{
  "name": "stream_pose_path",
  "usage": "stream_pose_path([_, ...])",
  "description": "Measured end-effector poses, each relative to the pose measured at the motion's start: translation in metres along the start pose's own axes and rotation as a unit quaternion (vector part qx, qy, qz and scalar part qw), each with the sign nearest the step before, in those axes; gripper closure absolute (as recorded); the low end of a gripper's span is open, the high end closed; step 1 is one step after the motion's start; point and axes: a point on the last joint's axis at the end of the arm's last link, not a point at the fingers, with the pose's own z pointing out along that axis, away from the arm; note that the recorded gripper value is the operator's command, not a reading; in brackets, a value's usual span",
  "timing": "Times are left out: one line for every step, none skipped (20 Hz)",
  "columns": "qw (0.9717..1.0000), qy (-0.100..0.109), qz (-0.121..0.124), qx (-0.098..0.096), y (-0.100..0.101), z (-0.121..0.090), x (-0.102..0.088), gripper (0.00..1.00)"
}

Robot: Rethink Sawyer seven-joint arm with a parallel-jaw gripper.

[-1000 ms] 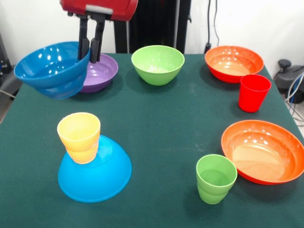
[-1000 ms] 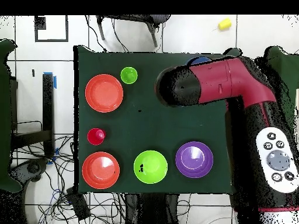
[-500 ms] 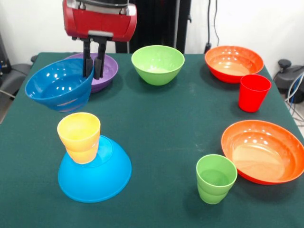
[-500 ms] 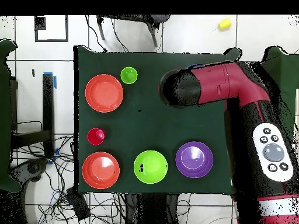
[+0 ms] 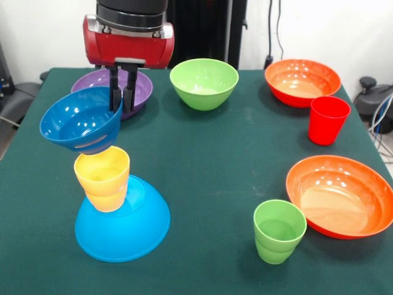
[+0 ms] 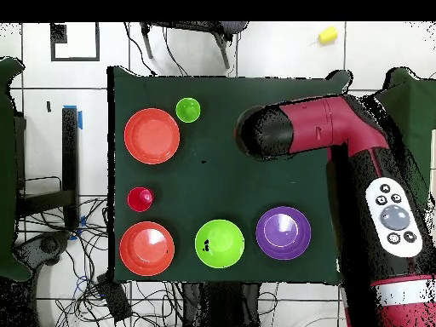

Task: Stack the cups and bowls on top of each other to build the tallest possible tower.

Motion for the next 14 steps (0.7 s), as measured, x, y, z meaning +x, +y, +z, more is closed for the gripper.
stream_pose_path([1.0, 0.0, 0.0, 0.0, 0.0, 0.0002, 0.0001, 1.0])
stream_pose_path([1.0, 0.0, 0.0, 0.0, -0.0001, 0.0005, 0.0002, 1.0])
stream_pose_path([1.0, 0.0, 0.0, 0.0, 0.0, 0.0005, 0.0003, 1.0])
stream_pose_path([1.0, 0.0, -0.001, 0.001, 0.0, 0.0005, 0.0003, 1.0])
stream_pose_path([1.0, 0.0, -0.001, 0.001, 0.0002, 0.0006, 0.0003, 1.0])
stream_pose_path([1.0, 0.001, -0.001, 0.001, 0.0003, 0.0007, 0.0004, 1.0])
stream_pose_path([1.0, 0.001, -0.002, 0.001, 0.0006, 0.0007, 0.0003, 1.0])
stream_pose_path([1.0, 0.001, -0.002, 0.002, 0.0011, 0.0008, 0.0003, 1.0])
stream_pose_path([1.0, 0.001, -0.003, 0.002, 0.002, 0.0009, 0.0002, 1.0])
stream_pose_path([1.0, 0.001, -0.004, 0.003, 0.0031, 0.001, 0.0, 1.0])
stream_pose_path([1.0, 0.001, -0.005, 0.003, 0.0037, 0.0011, -0.0001, 1.0])
stream_pose_path([1.0, 0.001, -0.006, 0.004, 0.0044, 0.0012, -0.0002, 1.0])
stream_pose_path([1.0, 0.001, -0.008, 0.005, 0.0053, 0.0013, -0.0004, 1.0])
stream_pose_path([0.9999, 0.001, -0.01, 0.006, 0.0064, 0.0015, -0.0005, 1.0])
